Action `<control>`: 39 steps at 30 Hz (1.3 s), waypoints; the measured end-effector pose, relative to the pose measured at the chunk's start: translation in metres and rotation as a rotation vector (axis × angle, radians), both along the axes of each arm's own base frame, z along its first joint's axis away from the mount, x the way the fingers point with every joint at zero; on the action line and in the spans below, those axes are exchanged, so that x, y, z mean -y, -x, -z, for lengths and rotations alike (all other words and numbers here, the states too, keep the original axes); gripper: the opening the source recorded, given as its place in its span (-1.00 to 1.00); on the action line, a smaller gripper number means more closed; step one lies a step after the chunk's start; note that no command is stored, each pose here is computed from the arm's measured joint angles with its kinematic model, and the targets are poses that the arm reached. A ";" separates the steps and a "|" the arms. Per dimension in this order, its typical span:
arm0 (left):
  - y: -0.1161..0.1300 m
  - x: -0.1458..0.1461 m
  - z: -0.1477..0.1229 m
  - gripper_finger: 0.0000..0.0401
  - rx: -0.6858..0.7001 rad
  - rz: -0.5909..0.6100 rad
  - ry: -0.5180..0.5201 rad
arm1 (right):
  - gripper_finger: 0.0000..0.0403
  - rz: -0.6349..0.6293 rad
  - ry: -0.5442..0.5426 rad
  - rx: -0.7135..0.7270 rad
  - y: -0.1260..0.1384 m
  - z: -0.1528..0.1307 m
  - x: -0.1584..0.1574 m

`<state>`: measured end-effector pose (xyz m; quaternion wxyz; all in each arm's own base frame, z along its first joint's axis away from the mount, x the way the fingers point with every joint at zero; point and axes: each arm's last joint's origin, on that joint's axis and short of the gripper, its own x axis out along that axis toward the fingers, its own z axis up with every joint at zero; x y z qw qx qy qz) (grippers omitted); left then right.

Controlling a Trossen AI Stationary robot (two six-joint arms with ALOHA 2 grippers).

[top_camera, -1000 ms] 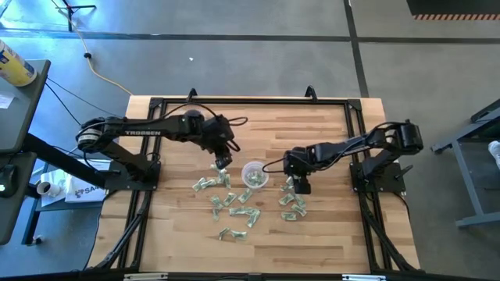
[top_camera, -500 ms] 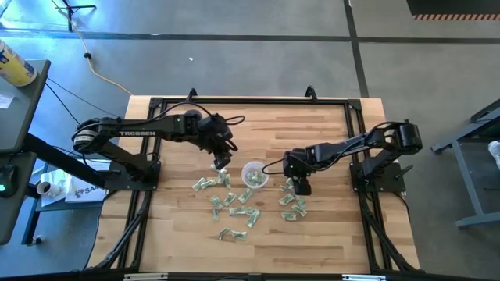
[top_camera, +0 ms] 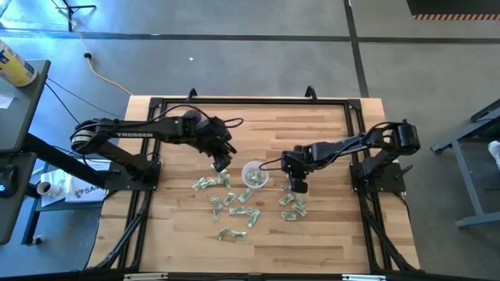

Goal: Pick and place Stevia / Truvia into bins
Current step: Put the stevia packet into the transparent container

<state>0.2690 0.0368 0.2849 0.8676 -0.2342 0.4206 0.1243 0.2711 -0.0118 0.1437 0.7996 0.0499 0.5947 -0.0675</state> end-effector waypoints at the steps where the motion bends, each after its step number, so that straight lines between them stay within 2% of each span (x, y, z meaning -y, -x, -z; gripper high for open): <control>1: 0.002 0.003 -0.003 -0.20 0.011 -0.009 -0.006 | -0.91 0.016 0.015 0.024 -0.003 -0.008 0.001; 5: 0.016 0.013 -0.018 -0.20 0.044 -0.053 -0.065 | -0.97 0.045 0.079 0.091 -0.004 -0.043 0.005; 8: 0.029 0.020 -0.023 -0.20 0.016 -0.099 -0.109 | -0.96 0.053 0.093 0.192 -0.010 -0.071 0.007; 11: 0.041 0.026 -0.020 -0.20 -0.041 -0.157 -0.146 | -0.97 0.025 0.107 0.304 -0.025 -0.096 0.007; 13: 0.046 0.030 -0.013 -0.20 -0.059 -0.193 -0.132 | -0.98 -0.012 0.084 0.358 -0.041 -0.105 0.007; 17: 0.053 0.042 0.003 -0.20 -0.066 -0.218 -0.080 | -0.94 -0.109 0.008 0.367 -0.068 -0.103 0.005; 21: 0.056 0.054 0.020 -0.20 -0.085 -0.243 -0.031 | -0.84 -0.146 -0.085 0.279 -0.085 -0.073 0.003; 25: 0.060 0.066 0.032 -0.20 -0.111 -0.271 0.011 | -0.66 -0.130 -0.066 0.326 -0.098 -0.070 0.000; 29: 0.063 0.074 0.036 -0.20 -0.113 -0.285 0.016 | -0.36 -0.108 -0.011 0.337 -0.099 -0.073 0.002; 35: 0.063 0.074 0.036 -0.20 -0.106 -0.312 0.019 | 0.05 -0.112 0.189 0.289 -0.079 -0.098 0.004; 39: 0.062 0.074 0.038 -0.20 -0.121 -0.293 0.001 | 0.18 -0.102 0.241 0.249 -0.062 -0.111 0.003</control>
